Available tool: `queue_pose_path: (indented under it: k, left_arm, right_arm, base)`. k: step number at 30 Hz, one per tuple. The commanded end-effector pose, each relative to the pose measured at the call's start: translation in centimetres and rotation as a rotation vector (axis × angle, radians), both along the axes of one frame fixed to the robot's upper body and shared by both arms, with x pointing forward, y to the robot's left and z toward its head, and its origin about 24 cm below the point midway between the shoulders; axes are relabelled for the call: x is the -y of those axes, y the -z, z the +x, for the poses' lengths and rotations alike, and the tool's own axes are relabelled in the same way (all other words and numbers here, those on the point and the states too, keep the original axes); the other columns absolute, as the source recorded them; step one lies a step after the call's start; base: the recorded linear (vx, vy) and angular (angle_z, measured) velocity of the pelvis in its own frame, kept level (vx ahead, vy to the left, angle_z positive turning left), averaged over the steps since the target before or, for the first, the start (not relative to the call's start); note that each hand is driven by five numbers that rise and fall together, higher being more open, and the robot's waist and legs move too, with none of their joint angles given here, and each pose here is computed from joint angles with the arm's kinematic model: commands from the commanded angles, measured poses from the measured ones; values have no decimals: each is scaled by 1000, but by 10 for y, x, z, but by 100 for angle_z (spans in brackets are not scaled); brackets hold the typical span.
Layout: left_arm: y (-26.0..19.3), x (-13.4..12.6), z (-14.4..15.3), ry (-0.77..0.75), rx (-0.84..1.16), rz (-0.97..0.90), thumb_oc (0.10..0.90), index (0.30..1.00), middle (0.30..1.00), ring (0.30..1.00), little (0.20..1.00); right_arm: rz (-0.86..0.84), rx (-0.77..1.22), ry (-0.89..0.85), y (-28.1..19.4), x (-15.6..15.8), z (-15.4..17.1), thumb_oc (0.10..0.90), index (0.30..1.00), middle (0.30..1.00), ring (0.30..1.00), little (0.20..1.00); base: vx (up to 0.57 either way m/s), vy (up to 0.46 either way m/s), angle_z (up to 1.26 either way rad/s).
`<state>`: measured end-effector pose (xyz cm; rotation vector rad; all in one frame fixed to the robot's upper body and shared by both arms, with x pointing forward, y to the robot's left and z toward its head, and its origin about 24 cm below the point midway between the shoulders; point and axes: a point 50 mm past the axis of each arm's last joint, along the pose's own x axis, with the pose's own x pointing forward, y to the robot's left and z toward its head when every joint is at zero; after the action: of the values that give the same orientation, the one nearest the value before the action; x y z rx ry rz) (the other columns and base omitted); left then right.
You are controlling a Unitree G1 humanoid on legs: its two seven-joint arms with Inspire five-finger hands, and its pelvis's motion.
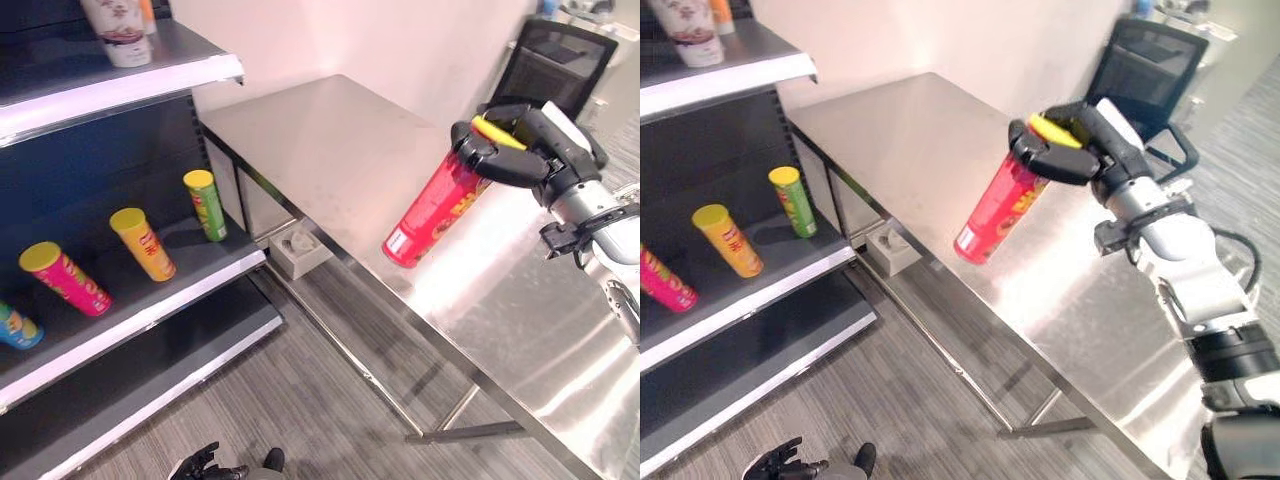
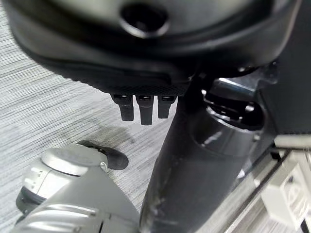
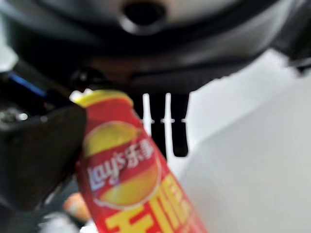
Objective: Put the goods on the table back onto the shelves and tidy them up.
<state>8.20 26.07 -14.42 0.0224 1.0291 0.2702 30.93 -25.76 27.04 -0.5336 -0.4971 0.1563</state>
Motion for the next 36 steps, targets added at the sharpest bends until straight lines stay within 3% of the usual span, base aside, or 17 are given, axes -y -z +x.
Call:
queue_pose_path:
  k: [1,14,17,21,27,32,36]
  left_arm:
    - [-10,-10,24,25,75,39,800,900,900,900,900]
    - [-17,-12,34,64,124,61,800,900,900,900,900]
    - [-20,-7,43,144,143,67,800,900,900,900,900]
    - [-28,-22,47,153,155,127,800,900,900,900,900]
    - [-23,-33,26,91,90,138,800,900,900,900,900]
    - [-11,-19,4,23,52,68,800,900,900,900,900]
    - [-14,-13,17,63,85,54,800,900,900,900,900]
  right_arm:
    - [35,499,-164,-86,-29,-46,400,300,300,300,300]
    - [-11,492,-217,-65,-40,-62,400,300,300,300,300]
    - [-30,457,-218,-56,-40,-61,400,300,300,300,300]
    - [-34,443,-242,-49,-51,-55,400,300,300,300,300]
    - [-55,441,-320,-48,-63,-58,400,300,300,300,300]
    - [-233,442,-354,-48,-83,-63,400,300,300,300,300]
    - [-344,429,-346,-45,-88,-66,400,300,300,300,300]
  base:
    - [-214,18,77]
    - [-144,220,47]
    - [-125,413,21]
    - [-260,342,-2]
    - [-250,163,10]
    - [-246,-48,43]
    - [-290,81,56]
